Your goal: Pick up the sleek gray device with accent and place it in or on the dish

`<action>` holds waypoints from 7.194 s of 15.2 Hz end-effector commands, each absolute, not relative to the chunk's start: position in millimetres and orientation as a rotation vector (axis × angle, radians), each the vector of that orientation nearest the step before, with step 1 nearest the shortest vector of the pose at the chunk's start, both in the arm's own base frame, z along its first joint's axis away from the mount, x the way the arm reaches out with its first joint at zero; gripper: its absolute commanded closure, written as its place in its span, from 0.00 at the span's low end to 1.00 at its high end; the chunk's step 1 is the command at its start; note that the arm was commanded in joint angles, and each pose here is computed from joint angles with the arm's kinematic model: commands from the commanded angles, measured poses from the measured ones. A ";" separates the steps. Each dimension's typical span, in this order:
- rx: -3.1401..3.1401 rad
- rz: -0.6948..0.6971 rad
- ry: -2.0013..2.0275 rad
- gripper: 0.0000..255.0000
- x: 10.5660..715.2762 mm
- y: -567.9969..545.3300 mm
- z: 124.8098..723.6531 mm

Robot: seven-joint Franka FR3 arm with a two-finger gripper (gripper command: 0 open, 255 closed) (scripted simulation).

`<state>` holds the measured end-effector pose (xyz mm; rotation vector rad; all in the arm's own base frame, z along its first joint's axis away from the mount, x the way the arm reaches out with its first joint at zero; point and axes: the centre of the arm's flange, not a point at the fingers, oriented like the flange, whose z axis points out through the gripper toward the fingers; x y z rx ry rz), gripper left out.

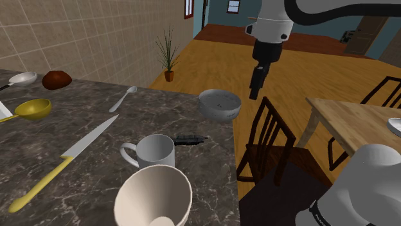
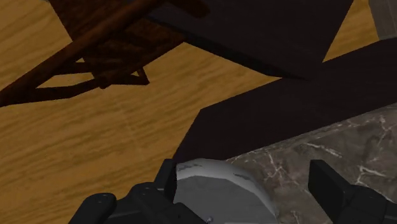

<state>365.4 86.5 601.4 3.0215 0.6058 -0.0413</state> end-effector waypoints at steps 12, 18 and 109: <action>2.865 -0.055 1.265 0.00 424.1 237.7 571.5; 2.744 -0.060 1.557 0.00 427.4 313.5 560.5; 2.642 -0.064 1.753 1.00 513.2 109.8 564.0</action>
